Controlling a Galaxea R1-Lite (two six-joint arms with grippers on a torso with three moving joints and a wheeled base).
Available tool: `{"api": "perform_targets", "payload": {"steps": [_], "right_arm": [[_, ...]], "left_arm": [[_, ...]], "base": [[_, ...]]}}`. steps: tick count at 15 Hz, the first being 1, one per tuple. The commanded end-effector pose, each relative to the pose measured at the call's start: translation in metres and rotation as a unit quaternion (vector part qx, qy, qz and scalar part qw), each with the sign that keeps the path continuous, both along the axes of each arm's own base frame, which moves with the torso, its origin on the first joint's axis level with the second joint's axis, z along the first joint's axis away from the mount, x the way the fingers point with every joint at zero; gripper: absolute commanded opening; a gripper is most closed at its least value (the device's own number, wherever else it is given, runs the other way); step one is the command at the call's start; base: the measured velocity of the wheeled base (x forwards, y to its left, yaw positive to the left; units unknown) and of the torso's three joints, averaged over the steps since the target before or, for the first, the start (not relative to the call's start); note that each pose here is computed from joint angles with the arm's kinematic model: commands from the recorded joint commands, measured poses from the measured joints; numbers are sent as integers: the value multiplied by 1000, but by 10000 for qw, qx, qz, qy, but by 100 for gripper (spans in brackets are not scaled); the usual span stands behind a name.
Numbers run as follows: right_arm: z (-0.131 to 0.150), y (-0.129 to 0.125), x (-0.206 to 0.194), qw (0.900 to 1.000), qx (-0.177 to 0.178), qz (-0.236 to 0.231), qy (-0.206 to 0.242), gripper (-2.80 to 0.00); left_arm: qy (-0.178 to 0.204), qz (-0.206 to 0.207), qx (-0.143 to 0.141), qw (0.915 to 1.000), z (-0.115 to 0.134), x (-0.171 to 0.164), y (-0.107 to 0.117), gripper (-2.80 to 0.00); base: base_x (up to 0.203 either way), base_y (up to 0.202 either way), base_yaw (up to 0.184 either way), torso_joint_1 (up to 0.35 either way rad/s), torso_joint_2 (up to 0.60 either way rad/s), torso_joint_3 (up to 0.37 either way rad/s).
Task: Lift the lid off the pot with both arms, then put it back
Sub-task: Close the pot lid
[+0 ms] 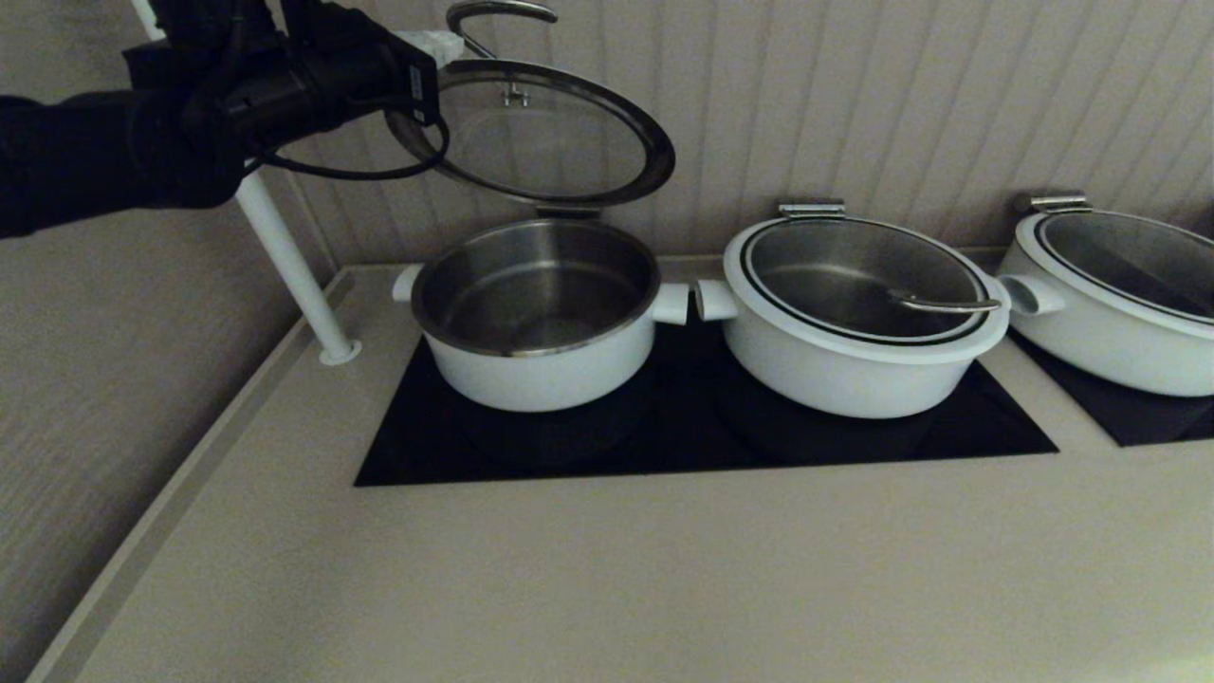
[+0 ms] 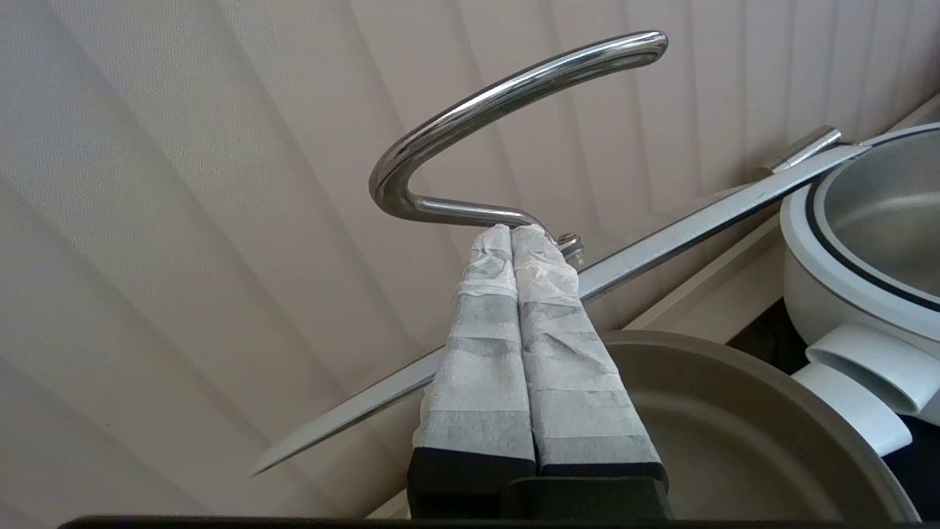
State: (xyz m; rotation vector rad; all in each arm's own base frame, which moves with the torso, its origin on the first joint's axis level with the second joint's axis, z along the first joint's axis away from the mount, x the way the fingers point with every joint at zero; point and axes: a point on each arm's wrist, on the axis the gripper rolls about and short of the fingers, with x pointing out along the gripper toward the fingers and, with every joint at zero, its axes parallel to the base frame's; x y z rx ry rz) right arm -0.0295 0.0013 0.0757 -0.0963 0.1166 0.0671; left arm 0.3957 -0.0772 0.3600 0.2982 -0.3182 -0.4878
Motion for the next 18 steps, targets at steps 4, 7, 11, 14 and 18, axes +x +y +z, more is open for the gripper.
{"api": "perform_targets", "payload": {"steps": [4, 7, 11, 14, 18], "right_arm": [[0, 0, 0, 10000, -6, 1, 13, -280], [0, 0, 0, 10000, -6, 1, 10, -280], [0, 0, 0, 10000, -6, 5, 14, -280], [0, 0, 0, 10000, -6, 2, 8, -280], [0, 0, 0, 10000, -6, 1, 14, -280]], "left_arm": [[-63, -9, -2, 10000, 6, -8, 1, -280], [48, -8, 24, 10000, 0, -11, 2, -280], [145, 0, 40, 9999, -8, -13, 2, -280], [141, -3, 39, 9999, -10, -10, 2, -280], [260, -1, 60, 9996, -17, -9, 1, -280]], "base": [[0, 0, 0, 0, 0, 0], [0, 0, 0, 0, 0, 0], [0, 0, 0, 0, 0, 0], [0, 0, 0, 0, 0, 0], [0, 0, 0, 0, 0, 0]]}}
